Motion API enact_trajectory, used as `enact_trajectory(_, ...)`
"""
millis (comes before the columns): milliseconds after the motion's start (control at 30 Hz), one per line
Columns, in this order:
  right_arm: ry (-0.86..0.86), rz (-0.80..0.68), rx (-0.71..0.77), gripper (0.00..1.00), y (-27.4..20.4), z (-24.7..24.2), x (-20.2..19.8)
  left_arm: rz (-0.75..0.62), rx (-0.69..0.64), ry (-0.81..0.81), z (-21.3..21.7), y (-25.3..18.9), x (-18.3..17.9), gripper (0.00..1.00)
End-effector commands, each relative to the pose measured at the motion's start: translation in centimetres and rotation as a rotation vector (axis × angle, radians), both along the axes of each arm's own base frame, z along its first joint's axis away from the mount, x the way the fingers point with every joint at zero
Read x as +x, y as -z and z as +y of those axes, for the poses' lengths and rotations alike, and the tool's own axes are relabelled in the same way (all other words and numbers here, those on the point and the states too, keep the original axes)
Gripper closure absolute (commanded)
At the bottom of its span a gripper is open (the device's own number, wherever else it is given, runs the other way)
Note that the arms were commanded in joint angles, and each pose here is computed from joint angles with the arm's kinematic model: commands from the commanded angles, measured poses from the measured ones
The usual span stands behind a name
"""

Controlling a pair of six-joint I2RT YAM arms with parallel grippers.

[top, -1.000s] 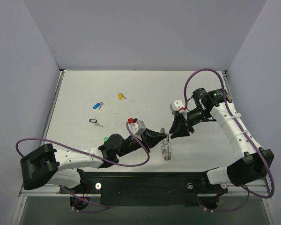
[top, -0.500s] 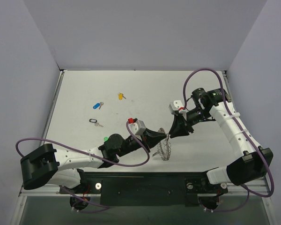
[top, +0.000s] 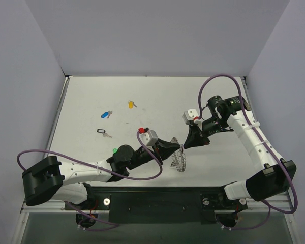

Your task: Put the keys on the keyring

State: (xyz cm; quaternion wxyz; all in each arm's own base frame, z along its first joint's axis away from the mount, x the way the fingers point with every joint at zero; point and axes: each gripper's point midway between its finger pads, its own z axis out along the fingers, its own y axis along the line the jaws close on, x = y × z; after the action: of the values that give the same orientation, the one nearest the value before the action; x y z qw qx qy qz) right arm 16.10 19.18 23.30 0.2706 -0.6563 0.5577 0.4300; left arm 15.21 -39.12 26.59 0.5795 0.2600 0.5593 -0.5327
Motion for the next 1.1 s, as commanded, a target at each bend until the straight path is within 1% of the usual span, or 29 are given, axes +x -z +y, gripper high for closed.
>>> enact_trajectory(0, -0.014, 0.206, -0.02, 1.0, -1.8, -0.9, -4.7, -0.032, -0.112, -0.005, 0.4, -3.5, 0.0, 1.0)
enact_trajectory(33, -0.014, 0.211, -0.02, 1.0, -1.7, -0.8, -4.7, -0.025, -0.119, -0.029, 0.6, -3.6, 0.4, 1.0)
enact_trajectory(500, 0.014, 0.224, -0.067, 1.0, -0.1, -0.4, -4.6, -0.024, -0.164, -0.065, 1.4, -4.2, 0.8, 1.0)
enact_trajectory(833, 0.021, 0.208, -0.063, 1.0, -0.4, -0.4, -4.6, -0.02, -0.16, -0.067, 1.5, -3.9, 0.8, 1.0)
enact_trajectory(1067, 0.032, 0.193, -0.066, 1.0, -0.6, -0.6, -4.3, -0.01, -0.132, -0.062, 1.3, -3.1, 0.7, 1.0)
